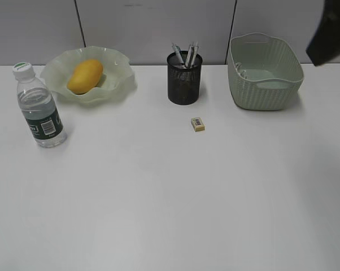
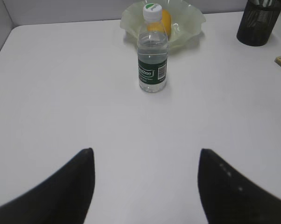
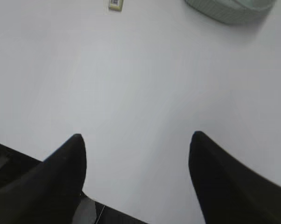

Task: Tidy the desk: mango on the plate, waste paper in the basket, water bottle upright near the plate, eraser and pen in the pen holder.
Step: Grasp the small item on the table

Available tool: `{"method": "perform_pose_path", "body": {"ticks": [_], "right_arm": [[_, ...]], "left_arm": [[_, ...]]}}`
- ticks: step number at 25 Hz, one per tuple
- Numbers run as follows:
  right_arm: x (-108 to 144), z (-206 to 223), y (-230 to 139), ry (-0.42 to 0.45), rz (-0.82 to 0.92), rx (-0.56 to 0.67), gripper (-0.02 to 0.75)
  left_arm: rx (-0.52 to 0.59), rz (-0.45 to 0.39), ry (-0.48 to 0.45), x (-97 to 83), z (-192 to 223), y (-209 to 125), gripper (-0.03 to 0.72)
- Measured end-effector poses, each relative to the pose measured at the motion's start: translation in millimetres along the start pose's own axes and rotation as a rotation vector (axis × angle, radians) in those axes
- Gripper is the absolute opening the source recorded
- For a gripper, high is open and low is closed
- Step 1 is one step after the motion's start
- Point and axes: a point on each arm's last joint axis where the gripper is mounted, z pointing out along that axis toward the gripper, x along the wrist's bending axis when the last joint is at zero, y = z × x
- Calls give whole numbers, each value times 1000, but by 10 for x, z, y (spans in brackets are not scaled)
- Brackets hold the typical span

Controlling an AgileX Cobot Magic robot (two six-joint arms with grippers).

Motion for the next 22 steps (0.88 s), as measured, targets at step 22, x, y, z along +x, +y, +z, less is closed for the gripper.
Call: {"method": "perform_pose_path", "body": {"ticks": [22], "right_arm": [[51,-203,-2315,-3,13,-269,543]], "left_arm": [[0,0,-1,-1,0,0,523]]}}
